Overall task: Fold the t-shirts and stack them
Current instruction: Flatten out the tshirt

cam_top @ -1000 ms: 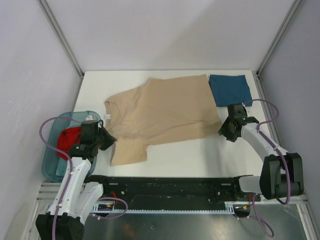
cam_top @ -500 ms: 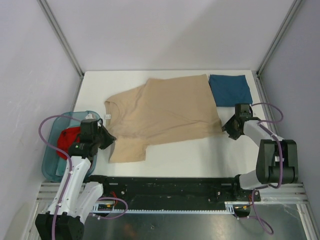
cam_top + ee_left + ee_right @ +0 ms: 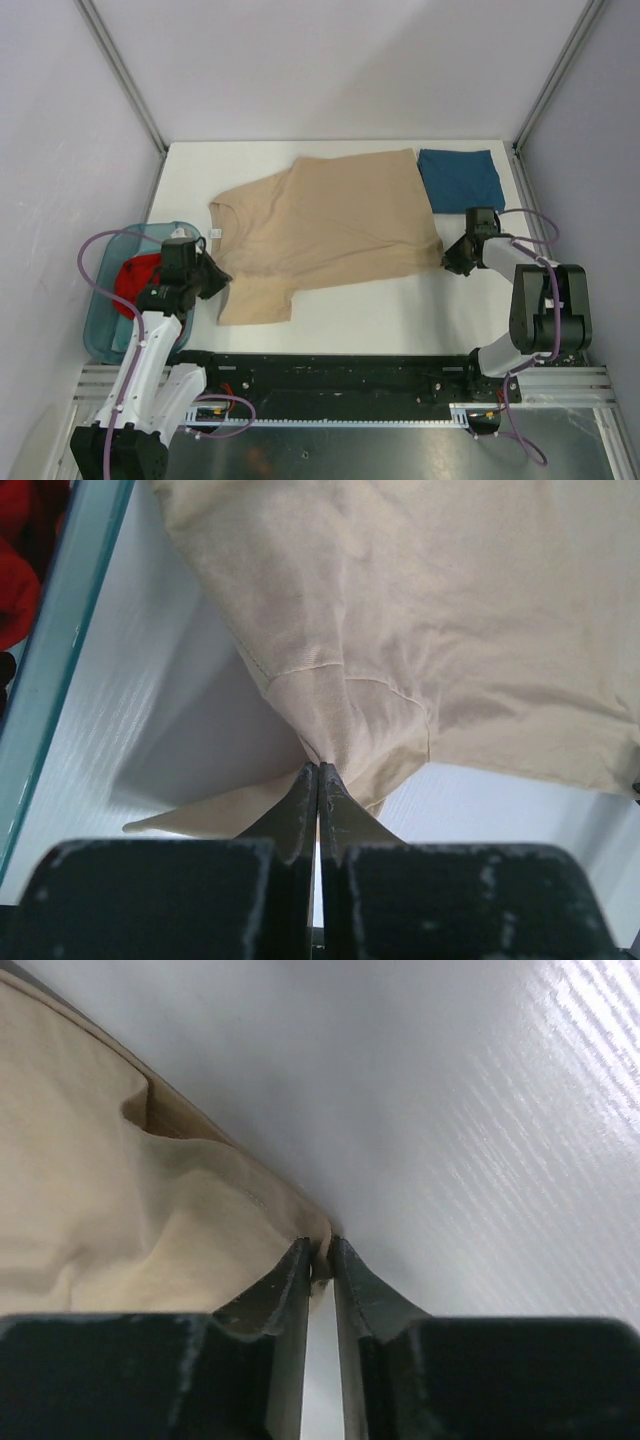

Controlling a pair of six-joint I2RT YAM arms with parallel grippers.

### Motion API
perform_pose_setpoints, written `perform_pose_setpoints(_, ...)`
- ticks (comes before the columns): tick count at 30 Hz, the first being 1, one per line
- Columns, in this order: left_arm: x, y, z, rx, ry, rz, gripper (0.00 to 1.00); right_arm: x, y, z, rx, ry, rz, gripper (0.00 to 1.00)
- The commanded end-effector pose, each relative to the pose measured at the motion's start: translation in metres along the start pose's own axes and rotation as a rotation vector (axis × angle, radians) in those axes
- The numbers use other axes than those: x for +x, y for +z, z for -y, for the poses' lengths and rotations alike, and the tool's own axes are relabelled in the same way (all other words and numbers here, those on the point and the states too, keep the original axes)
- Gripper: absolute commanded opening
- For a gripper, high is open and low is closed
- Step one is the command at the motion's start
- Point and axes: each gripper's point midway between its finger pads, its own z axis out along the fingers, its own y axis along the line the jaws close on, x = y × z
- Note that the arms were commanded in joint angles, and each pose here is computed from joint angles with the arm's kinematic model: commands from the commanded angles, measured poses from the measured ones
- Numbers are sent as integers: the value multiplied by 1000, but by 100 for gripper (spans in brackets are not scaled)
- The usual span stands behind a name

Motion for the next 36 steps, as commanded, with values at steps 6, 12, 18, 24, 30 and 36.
perform_pose_setpoints(6,-26,-25,23,71,66,59,0,-3,-24,-5,-48,23,6,0)
perform_pose_setpoints(12,-43,-67,43,133,141,115,0,-37,-100,0,-121,50,132,0)
perform_pose_setpoints(18,-51,-118,64,213,174,179,0,-51,-186,14,-192,76,236,0)
perform_pose_setpoints(24,-87,-212,96,362,111,394,0,-56,-266,2,-265,76,321,0)
perform_pose_setpoints(30,-124,-248,114,383,56,512,0,-81,-313,-43,-444,119,366,0)
perform_pose_setpoints(36,-191,-215,159,367,46,580,0,-138,-314,-105,-583,116,427,0)
